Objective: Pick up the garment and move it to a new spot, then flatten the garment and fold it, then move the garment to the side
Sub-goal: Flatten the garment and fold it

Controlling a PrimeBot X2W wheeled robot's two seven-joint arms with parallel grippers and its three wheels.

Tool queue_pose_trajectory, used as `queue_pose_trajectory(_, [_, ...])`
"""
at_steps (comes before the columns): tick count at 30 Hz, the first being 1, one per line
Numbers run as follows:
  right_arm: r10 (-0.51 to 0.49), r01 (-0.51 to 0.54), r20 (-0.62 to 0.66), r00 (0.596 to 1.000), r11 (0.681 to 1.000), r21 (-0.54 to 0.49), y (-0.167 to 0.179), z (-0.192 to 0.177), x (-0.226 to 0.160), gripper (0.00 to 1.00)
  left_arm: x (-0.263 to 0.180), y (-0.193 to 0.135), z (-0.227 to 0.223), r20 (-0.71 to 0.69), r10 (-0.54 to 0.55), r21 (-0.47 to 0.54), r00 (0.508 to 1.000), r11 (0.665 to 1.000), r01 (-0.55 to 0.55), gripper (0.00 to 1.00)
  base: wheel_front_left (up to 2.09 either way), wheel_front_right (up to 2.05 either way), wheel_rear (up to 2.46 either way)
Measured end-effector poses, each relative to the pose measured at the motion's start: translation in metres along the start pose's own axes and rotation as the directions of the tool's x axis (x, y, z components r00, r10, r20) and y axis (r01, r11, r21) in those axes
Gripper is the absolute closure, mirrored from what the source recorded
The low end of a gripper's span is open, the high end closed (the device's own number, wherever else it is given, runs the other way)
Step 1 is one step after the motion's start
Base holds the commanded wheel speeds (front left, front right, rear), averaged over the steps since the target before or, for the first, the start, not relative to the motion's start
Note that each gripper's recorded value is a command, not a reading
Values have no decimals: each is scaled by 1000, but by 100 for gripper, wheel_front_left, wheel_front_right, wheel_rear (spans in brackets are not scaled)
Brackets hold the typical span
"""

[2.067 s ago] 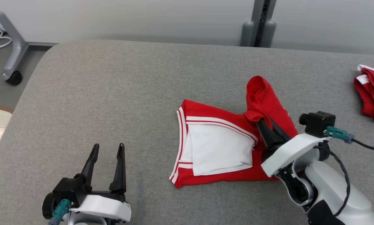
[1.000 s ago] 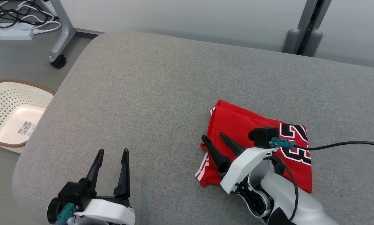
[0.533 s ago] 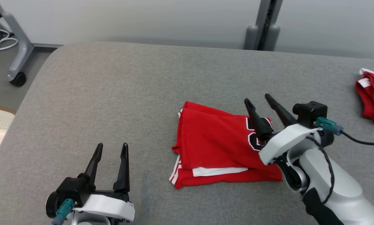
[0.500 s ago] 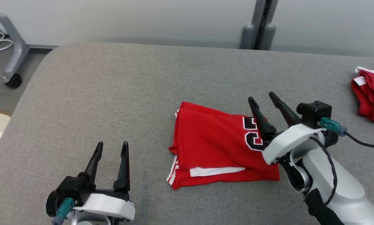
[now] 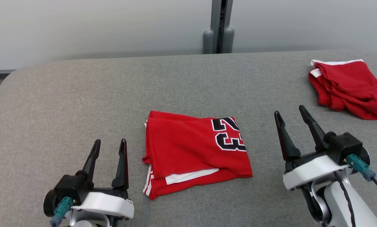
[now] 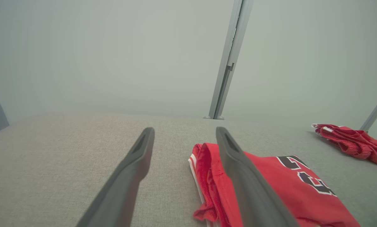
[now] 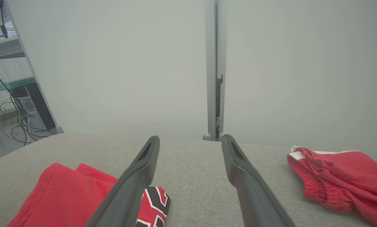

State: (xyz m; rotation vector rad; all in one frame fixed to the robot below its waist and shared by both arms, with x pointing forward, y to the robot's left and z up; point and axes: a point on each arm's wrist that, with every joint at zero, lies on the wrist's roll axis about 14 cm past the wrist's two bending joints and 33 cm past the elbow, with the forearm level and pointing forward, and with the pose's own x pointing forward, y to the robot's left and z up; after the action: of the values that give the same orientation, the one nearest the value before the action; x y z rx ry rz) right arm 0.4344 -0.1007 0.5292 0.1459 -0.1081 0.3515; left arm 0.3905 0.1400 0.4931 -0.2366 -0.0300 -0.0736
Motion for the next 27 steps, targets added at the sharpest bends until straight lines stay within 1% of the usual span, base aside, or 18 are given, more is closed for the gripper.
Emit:
queue_pose_trajectory(5, [-51, 51, 23, 998, 999, 1, -7, 6, -25, 0, -9, 1, 0, -3, 10, -4, 1000, 1000, -10, 0, 0, 0, 0])
queue_pose_trajectory(11, [-78, 78, 11, 997, 997, -3, -5, 3, -52, 0, -25, 5, 1, -2, 12, 13, 1000, 1000, -12, 0, 0, 0, 0])
queue_pose_trajectory(19, [-48, 48, -12, 999, 999, 13, 15, -6, -70, 0, -47, 12, -5, -22, 33, 12, 999, 999, -32, 0, 0, 0, 0])
queue_pose_trajectory(22, [-15, 15, -19, 1000, 1000, 17, 27, -8, -70, 0, -48, 12, -4, -20, 32, 10, 999, 999, -32, 0, 0, 0, 0])
queue_pose_trajectory(27, [-9, 9, -8, 1000, 1000, 16, 28, -5, -67, 0, -50, 12, -5, -21, 34, 10, 999, 999, -33, 0, 0, 0, 0])
